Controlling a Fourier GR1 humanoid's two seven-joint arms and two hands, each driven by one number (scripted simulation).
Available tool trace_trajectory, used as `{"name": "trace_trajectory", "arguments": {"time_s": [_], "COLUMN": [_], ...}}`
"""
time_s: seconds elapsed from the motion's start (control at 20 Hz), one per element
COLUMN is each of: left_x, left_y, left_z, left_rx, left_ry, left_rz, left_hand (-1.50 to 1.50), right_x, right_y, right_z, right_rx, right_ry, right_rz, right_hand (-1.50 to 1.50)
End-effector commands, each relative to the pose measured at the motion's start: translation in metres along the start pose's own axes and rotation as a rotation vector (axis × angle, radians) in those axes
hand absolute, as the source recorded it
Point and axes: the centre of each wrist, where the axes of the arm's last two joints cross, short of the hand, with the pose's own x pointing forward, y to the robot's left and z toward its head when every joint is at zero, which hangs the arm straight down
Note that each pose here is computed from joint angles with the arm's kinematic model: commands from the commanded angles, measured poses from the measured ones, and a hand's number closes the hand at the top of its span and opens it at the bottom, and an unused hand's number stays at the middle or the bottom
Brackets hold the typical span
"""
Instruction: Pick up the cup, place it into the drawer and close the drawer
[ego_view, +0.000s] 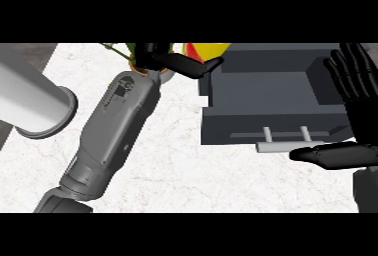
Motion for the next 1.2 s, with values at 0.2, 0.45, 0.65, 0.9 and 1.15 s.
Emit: {"name": "trace_trajectory", "arguments": {"time_s": [0.2, 0.45, 0.65, 0.9, 1.15], "left_x": [0.025, -0.001, -0.007, -0.032, -0.036], "left_y": [-0.047, -0.05, -0.051, -0.041, -0.043], "left_z": [-0.044, -0.033, -0.032, -0.011, -0.003], "left_rx": [0.01, 0.009, -0.075, -0.133, -0.162], "left_ry": [0.183, 0.27, 0.343, 0.448, 0.45], "left_rz": [-0.099, -0.204, -0.244, -0.281, -0.294], "left_hand": [1.5, 1.5, 1.5, 1.5, -1.5], "right_x": [-0.002, 0.001, 0.004, 0.004, 0.002], "right_y": [-0.002, 0.006, -0.003, -0.001, 0.021], "right_z": [-0.002, 0.001, -0.022, -0.023, -0.025], "right_rx": [0.016, 0.041, 0.052, 0.098, 0.135], "right_ry": [-0.017, -0.033, -0.048, -0.074, -0.091], "right_rz": [-0.017, -0.024, -0.029, -0.028, -0.053], "right_hand": [-1.5, -1.5, -1.5, -1.5, -1.5]}}
